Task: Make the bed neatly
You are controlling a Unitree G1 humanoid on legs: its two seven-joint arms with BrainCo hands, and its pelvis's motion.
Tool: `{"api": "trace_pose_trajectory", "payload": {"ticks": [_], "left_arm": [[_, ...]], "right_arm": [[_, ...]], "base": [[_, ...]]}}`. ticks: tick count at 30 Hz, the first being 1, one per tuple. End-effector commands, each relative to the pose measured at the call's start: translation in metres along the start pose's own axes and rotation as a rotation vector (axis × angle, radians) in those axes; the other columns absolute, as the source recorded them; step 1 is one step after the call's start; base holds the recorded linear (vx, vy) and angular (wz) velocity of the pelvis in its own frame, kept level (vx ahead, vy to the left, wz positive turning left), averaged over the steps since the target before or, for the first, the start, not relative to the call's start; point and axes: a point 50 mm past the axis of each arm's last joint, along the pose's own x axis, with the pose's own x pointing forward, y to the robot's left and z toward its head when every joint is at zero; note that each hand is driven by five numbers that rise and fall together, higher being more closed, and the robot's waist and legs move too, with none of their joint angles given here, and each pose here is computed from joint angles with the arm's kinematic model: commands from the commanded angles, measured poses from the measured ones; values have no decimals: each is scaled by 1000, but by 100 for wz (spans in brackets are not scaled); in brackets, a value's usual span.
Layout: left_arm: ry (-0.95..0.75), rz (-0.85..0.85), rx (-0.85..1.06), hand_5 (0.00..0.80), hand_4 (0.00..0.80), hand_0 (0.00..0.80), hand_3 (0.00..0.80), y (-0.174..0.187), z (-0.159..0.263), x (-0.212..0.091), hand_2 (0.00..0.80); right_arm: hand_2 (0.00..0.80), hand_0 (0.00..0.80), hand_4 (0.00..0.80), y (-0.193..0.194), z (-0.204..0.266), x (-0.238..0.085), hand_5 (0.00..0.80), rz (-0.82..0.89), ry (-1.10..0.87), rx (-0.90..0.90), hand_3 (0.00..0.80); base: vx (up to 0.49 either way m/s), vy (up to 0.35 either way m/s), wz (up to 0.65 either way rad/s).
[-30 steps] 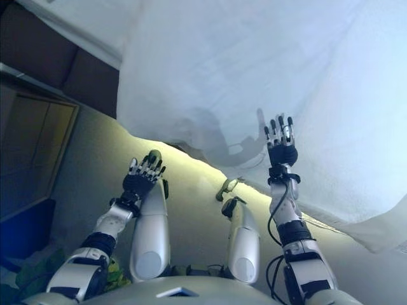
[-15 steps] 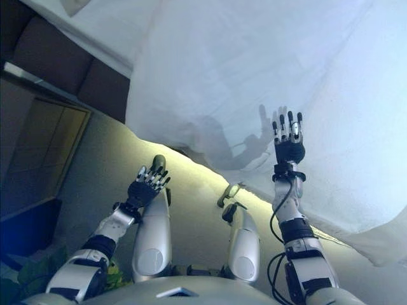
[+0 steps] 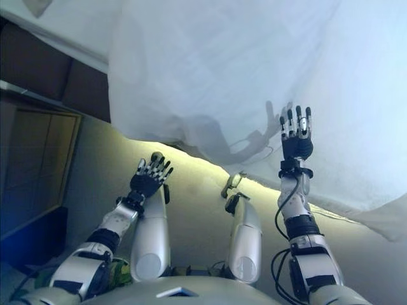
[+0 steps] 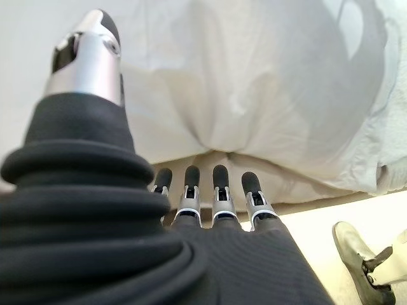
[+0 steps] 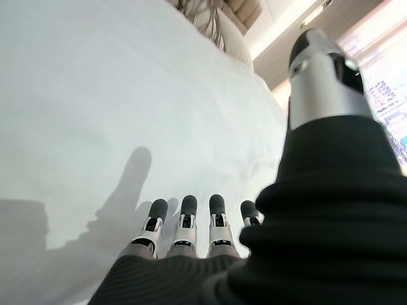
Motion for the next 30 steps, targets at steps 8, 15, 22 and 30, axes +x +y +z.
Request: {"api": "trace_pose_trajectory", "payload": {"ticks": [8, 15, 22, 30], "left_arm": [[-92, -136, -84, 0, 0, 0, 0, -30, 0, 21, 0], [-196, -238, -138, 0, 0, 0, 0, -48, 17, 29, 0], [-309, -346, -146, 0, 0, 0, 0, -66, 37, 32, 0], [-391, -405, -134, 0, 0, 0, 0, -76, 54, 30, 0]], "right_arm": [[0, 0, 0, 21, 37, 10, 0, 147, -99, -99, 0], [0, 0, 0, 28, 38, 13, 0, 178, -90, -121, 0], [0, 0, 0, 29, 35, 11, 0, 210, -74, -124, 0], [0, 0, 0, 36, 31, 12, 0, 229, -66, -125, 0]], "base": [[-49, 124, -18], [-38, 135, -14], [-16, 65, -5], [0, 8, -5]]}}
